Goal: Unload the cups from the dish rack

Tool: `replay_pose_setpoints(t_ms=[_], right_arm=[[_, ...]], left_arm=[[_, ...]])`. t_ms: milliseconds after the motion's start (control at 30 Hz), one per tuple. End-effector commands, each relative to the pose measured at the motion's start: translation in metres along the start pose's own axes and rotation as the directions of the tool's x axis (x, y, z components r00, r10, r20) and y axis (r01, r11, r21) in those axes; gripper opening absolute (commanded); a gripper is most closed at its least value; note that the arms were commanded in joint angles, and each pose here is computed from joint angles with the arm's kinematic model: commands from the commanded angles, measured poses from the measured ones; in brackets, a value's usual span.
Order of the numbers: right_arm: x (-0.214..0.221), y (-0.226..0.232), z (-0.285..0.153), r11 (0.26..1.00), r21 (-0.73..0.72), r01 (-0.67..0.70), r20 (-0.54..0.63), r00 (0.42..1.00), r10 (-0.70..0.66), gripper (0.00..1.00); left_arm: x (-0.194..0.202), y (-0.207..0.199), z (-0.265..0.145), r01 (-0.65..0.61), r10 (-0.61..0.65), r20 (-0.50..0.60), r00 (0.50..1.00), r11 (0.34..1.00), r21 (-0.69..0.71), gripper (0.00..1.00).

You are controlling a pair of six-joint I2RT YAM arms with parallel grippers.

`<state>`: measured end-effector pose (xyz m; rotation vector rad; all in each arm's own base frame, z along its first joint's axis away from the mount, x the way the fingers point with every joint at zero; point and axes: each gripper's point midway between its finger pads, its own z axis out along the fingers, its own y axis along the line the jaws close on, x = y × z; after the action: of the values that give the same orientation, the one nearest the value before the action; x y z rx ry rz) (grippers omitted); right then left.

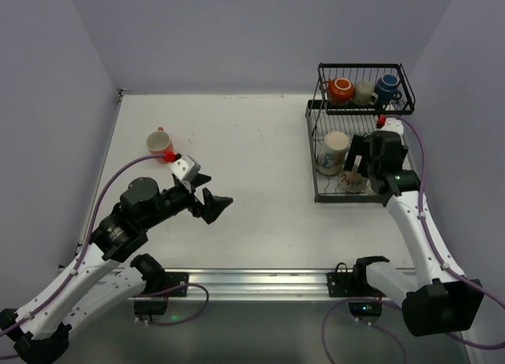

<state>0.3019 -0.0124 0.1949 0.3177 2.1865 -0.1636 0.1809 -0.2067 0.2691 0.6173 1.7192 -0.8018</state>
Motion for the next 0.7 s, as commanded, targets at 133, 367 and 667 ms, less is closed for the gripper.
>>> replay_pose_setpoints(t_ms=[133,367,667], right_arm=[[-0.007,0.007,0.020,0.998,-0.056,0.040,-0.020,0.999,-0.041,0.99],[-0.018,0.018,0.035,0.993,-0.095,0.068,-0.017,0.997,-0.070,0.99],[-0.005,0.017,0.065,0.998,-0.054,0.039,-0.057,0.998,-0.042,0.99]], left_arm=[[-0.003,0.002,0.001,-0.030,0.030,0.021,0.999,0.999,-0.012,1.00],[0.000,0.004,0.004,-0.028,0.028,0.004,1.000,0.999,-0.019,1.00],[0.001,0.006,0.007,-0.028,0.028,-0.004,1.000,0.999,-0.028,1.00]])
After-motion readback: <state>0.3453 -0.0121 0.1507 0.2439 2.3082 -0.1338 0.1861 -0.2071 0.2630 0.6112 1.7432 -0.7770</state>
